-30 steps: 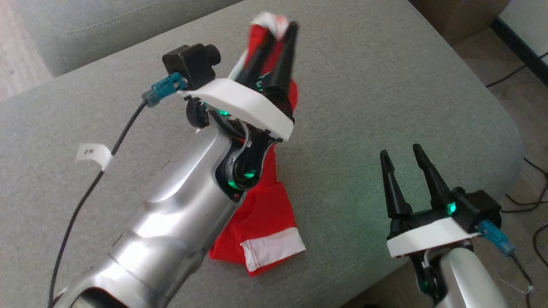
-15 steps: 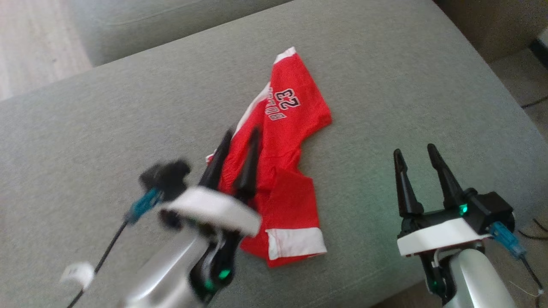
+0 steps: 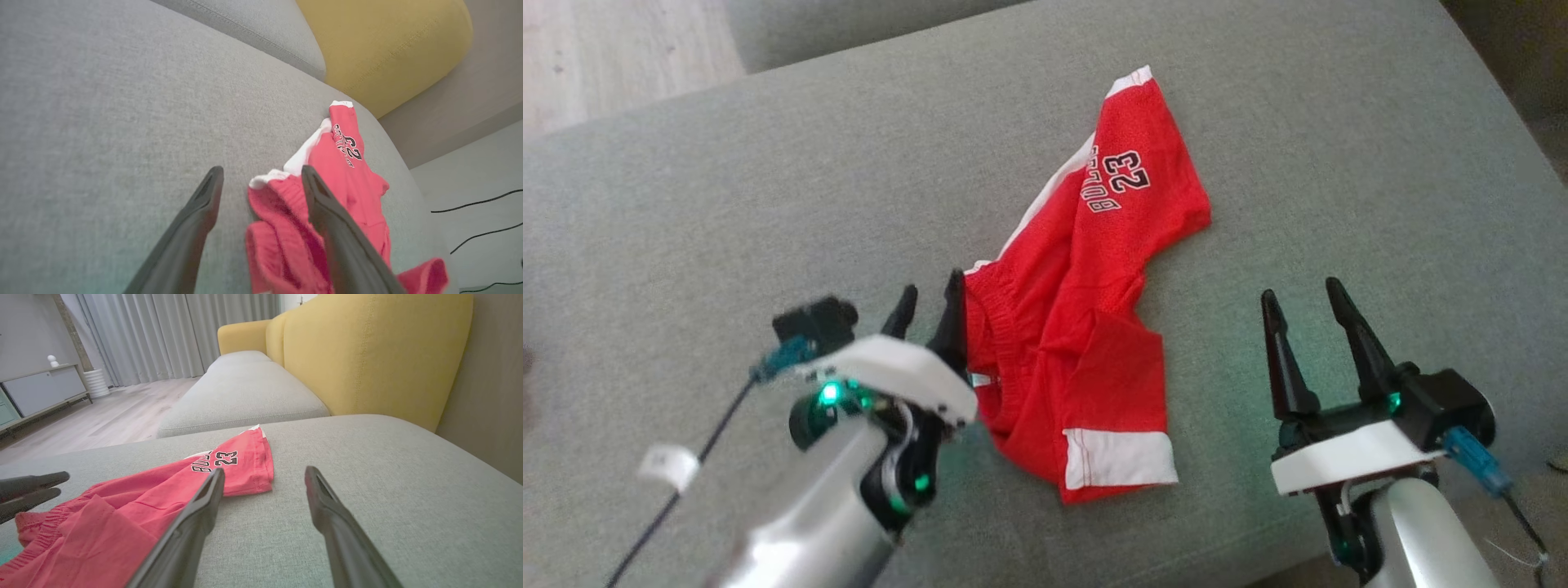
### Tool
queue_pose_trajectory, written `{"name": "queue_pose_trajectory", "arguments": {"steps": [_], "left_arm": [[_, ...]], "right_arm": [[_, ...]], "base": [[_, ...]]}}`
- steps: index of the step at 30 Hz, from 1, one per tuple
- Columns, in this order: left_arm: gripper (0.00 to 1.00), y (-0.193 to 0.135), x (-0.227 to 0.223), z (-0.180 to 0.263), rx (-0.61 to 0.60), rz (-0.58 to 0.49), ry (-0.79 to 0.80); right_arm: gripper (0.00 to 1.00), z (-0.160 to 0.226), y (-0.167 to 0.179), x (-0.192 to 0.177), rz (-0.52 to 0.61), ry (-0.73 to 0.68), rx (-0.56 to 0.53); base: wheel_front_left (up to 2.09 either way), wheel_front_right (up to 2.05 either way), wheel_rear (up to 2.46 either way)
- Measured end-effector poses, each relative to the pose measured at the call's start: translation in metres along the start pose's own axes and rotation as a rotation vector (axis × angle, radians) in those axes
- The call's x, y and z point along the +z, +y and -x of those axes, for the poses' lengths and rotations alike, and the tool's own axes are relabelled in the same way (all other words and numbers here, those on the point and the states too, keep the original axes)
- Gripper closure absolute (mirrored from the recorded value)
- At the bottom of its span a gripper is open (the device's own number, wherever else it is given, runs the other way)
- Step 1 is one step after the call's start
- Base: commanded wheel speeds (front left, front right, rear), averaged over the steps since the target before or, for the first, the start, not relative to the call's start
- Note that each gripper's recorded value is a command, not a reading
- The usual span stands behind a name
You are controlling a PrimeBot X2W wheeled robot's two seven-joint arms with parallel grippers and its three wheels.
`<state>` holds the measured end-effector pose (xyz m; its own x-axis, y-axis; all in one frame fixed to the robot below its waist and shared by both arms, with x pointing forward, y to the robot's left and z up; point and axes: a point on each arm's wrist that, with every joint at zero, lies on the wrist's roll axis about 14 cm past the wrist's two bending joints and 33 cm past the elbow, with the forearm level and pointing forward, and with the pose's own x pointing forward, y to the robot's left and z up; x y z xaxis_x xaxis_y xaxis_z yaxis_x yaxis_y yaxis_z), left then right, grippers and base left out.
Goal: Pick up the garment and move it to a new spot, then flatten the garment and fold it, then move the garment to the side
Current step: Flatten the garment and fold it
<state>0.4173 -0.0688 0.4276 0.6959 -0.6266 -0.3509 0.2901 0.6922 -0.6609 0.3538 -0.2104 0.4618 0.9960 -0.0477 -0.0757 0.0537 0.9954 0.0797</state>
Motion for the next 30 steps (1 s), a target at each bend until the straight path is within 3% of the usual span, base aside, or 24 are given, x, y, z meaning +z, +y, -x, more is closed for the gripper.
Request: {"name": "queue_pose_trajectory", "arguments": {"steps": [11, 20, 21, 22, 23, 30], "left_arm": [[0.00, 0.008, -0.031, -0.030, 0.010, -0.108, 0.214], [0.00, 0.011, -0.037, -0.034, -0.003, -0.147, 0.260], [0.31, 0.011, -0.038, -0.033, -0.007, -0.149, 0.266], [0.82, 0.010, -0.039, -0.033, -0.012, -0.152, 0.272], [1.00, 0.010, -0.040, -0.033, -0.014, -0.162, 0.278], [1.00, 0.010, -0.035, -0.031, -0.024, -0.205, 0.236]], "right_arm": [[0.00, 0.006, -0.013, -0.002, 0.008, 0.011, -0.042], [0.00, 0.010, -0.020, 0.000, 0.010, 0.008, -0.066], [0.00, 0.010, -0.020, 0.000, 0.010, 0.008, -0.066], [0.00, 0.009, -0.020, 0.000, 0.010, 0.008, -0.065], [0.00, 0.009, -0.020, 0.000, 0.010, 0.009, -0.064], [0.00, 0.007, -0.016, 0.001, 0.007, 0.002, -0.052]], "base": [[0.00, 0.00, 0.00], [0.00, 0.00, 0.00], [0.00, 0.00, 0.00], [0.00, 0.00, 0.00], [0.00, 0.00, 0.00], [0.00, 0.00, 0.00]]}}
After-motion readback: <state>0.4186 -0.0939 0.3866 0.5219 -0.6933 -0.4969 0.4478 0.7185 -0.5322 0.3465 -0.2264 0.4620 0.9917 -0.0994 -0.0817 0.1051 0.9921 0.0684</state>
